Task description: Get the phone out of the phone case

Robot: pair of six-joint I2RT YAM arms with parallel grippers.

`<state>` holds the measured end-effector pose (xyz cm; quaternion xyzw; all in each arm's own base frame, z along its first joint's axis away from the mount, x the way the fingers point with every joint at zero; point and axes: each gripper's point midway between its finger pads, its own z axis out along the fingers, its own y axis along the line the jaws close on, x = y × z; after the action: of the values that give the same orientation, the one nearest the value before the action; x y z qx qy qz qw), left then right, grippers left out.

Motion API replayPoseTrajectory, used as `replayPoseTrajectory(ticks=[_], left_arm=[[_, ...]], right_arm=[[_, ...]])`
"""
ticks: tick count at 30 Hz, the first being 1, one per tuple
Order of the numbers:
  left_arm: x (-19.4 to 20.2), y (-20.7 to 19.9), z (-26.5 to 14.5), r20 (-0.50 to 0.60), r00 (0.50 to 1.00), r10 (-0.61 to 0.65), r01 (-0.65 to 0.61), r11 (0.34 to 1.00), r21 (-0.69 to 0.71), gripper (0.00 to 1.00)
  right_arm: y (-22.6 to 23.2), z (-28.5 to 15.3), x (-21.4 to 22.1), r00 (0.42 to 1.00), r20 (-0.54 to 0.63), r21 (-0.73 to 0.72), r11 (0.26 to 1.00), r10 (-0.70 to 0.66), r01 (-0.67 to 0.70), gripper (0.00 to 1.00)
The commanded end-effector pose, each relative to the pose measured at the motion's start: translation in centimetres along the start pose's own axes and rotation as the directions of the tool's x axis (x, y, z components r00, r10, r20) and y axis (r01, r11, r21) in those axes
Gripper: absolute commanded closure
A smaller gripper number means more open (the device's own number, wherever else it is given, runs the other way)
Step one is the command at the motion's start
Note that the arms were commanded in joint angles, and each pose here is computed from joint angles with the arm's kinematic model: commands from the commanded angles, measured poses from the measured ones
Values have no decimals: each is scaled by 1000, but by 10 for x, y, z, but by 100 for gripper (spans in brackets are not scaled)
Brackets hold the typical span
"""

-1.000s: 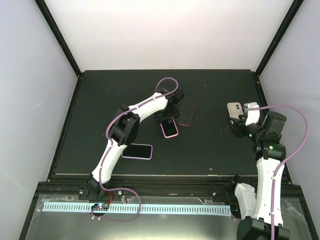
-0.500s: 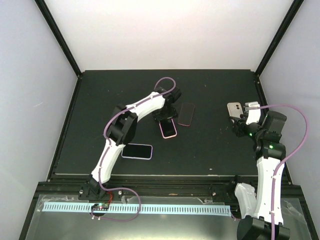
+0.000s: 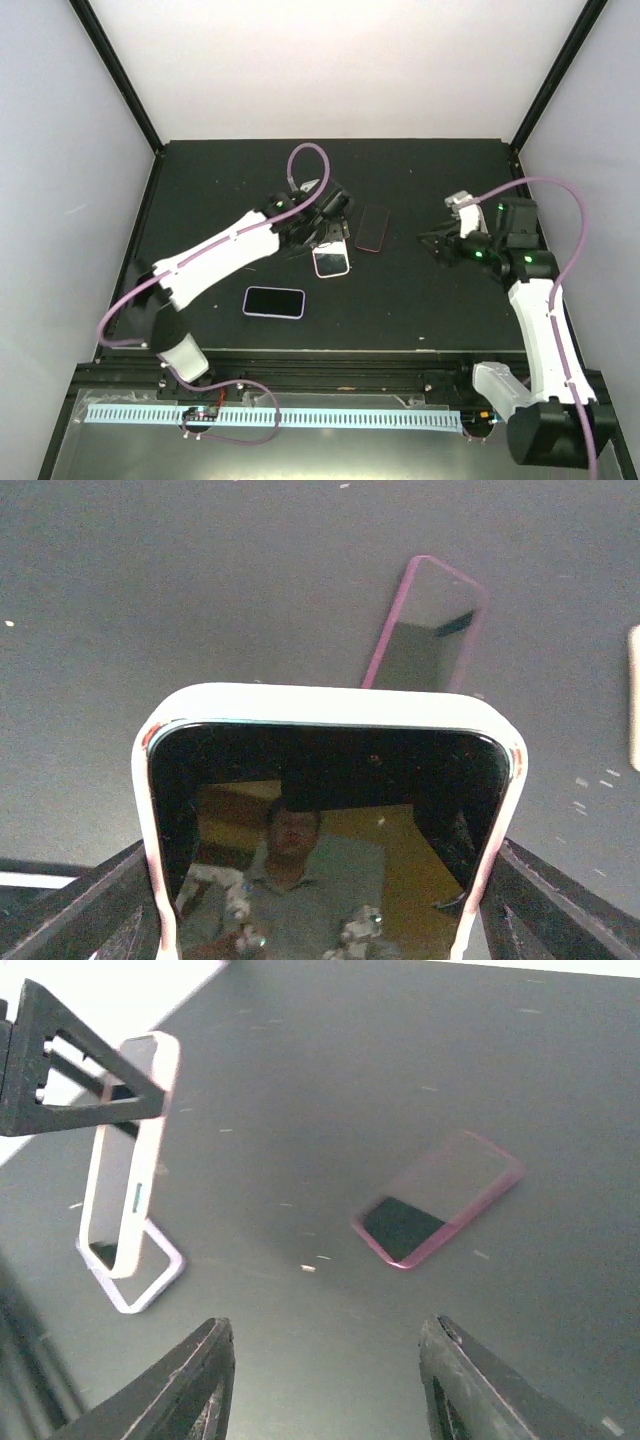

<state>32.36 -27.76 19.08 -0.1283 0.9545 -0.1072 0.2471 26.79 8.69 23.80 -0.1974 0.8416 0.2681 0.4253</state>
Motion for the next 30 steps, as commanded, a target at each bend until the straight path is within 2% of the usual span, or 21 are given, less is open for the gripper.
replayPoseTrajectory(ticks=[1, 4, 8, 16, 26, 30], left_arm=[[-9, -9, -43, 154, 986, -68, 42, 986, 162, 59], [-10, -13, -61, 201, 970, -134, 70, 953, 296, 60], [-17, -14, -80, 244, 948, -204, 89, 906, 414, 62], [-26, -23, -95, 293, 928, -232, 67, 875, 480, 65], [-10, -48, -104, 278, 927, -251, 60, 833, 550, 64], [-6, -51, -105, 276, 929, -248, 59, 834, 549, 64]], right_arm=[[58, 14, -11, 998, -39, -224, 974, -44, 34, 48], [90, 18, -19, 998, 0, -346, 936, -67, 62, 48], [116, 25, -25, 989, 31, -382, 913, -142, 143, 48], [118, 70, -7, 987, -78, -327, 939, -140, 107, 49], [141, 70, -4, 980, -71, -399, 906, -185, 142, 49], [142, 84, 2, 982, -111, -417, 904, -154, 95, 57]])
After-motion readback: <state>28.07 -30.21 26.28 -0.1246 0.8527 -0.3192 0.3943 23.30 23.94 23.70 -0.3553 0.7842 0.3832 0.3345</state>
